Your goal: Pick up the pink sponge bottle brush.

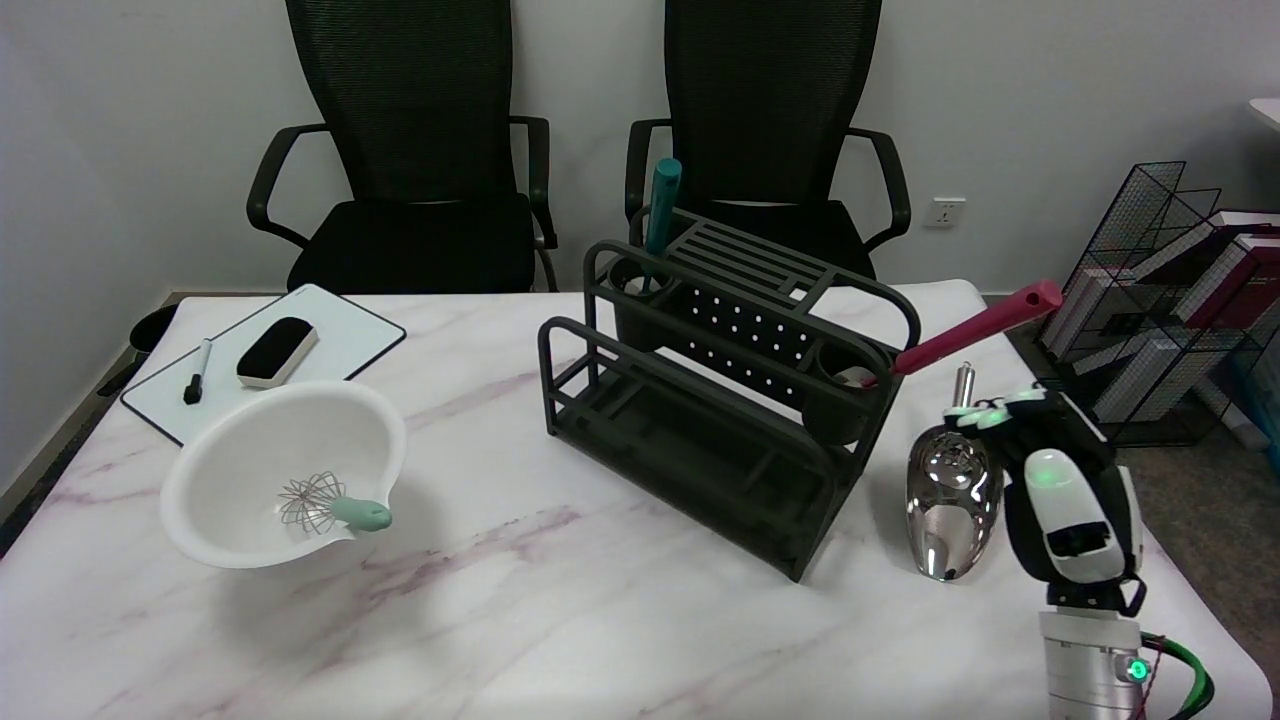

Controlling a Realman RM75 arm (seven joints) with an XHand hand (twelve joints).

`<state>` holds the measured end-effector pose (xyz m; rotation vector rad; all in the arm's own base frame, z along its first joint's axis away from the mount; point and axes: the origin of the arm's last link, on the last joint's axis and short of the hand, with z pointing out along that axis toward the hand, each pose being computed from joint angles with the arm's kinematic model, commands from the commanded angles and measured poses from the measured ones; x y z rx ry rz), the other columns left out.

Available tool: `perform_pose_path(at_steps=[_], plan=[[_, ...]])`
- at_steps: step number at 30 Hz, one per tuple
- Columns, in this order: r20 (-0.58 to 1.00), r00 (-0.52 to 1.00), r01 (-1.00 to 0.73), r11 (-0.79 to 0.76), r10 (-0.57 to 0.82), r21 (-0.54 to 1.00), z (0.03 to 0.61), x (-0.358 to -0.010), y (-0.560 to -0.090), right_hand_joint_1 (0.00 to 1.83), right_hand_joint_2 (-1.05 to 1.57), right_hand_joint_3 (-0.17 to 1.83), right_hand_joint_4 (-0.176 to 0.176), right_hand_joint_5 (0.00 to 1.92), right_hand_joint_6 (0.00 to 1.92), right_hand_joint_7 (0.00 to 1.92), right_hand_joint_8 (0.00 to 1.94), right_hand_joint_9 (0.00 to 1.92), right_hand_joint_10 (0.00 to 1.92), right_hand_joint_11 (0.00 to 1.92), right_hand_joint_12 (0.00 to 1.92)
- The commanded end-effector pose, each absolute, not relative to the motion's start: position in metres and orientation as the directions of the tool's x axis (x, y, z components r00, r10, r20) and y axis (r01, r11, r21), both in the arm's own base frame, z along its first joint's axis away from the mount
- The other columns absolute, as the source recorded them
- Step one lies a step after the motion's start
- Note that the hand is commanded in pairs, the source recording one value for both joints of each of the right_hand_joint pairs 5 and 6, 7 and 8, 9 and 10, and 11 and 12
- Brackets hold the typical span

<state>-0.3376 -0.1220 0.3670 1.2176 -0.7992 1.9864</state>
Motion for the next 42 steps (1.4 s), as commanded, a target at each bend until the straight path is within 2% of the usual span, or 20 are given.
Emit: perform_pose_path(at_steps=[1, 4, 7, 10, 12, 19, 27, 42], plan=[[0.866, -0.346, -0.801, -0.595, 0.361, -0.071, 0.427, -0.344, -0.131, 0.91, 0.44, 1.0, 0.0, 0.84, 0.84, 0.97, 0.97, 0.89, 0.89, 0.79, 0.79], [0.871, -0.345, -0.801, -0.593, 0.35, -0.079, 0.433, -0.341, -0.147, 0.91, 0.42, 0.98, 0.0, 0.74, 0.74, 0.83, 0.83, 0.8, 0.8, 0.75, 0.75], [0.871, -0.349, -0.807, -0.583, 0.345, -0.092, 0.437, -0.34, -0.161, 0.92, 0.36, 0.97, 0.0, 0.64, 0.64, 0.78, 0.78, 0.75, 0.75, 0.73, 0.73], [0.873, -0.335, -0.82, -0.566, 0.355, -0.085, 0.445, -0.34, -0.172, 0.97, 0.21, 0.94, 0.0, 0.24, 0.24, 0.67, 0.67, 0.7, 0.7, 0.71, 0.71], [0.873, -0.333, -0.823, -0.562, 0.356, -0.085, 0.449, -0.339, -0.179, 0.98, 0.18, 0.94, 0.0, 0.14, 0.14, 0.61, 0.61, 0.68, 0.68, 0.69, 0.69], [0.858, -0.347, -0.835, -0.541, 0.378, -0.1, 0.459, -0.34, -0.188, 1.0, 0.09, 0.94, 0.0, 0.07, 0.07, 0.49, 0.49, 0.64, 0.64, 0.66, 0.66], [0.882, -0.333, -0.834, -0.541, 0.334, -0.11, 0.459, -0.328, -0.209, 1.0, 0.07, 0.95, 0.0, 0.07, 0.07, 0.45, 0.45, 0.62, 0.62, 0.63, 0.63], [0.933, -0.293, -0.813, -0.568, 0.21, -0.128, 0.438, -0.307, -0.233, 1.03, 0.01, 0.96, 0.0, 0.07, 0.07, 0.45, 0.45, 0.52, 0.52, 0.37, 0.37]])
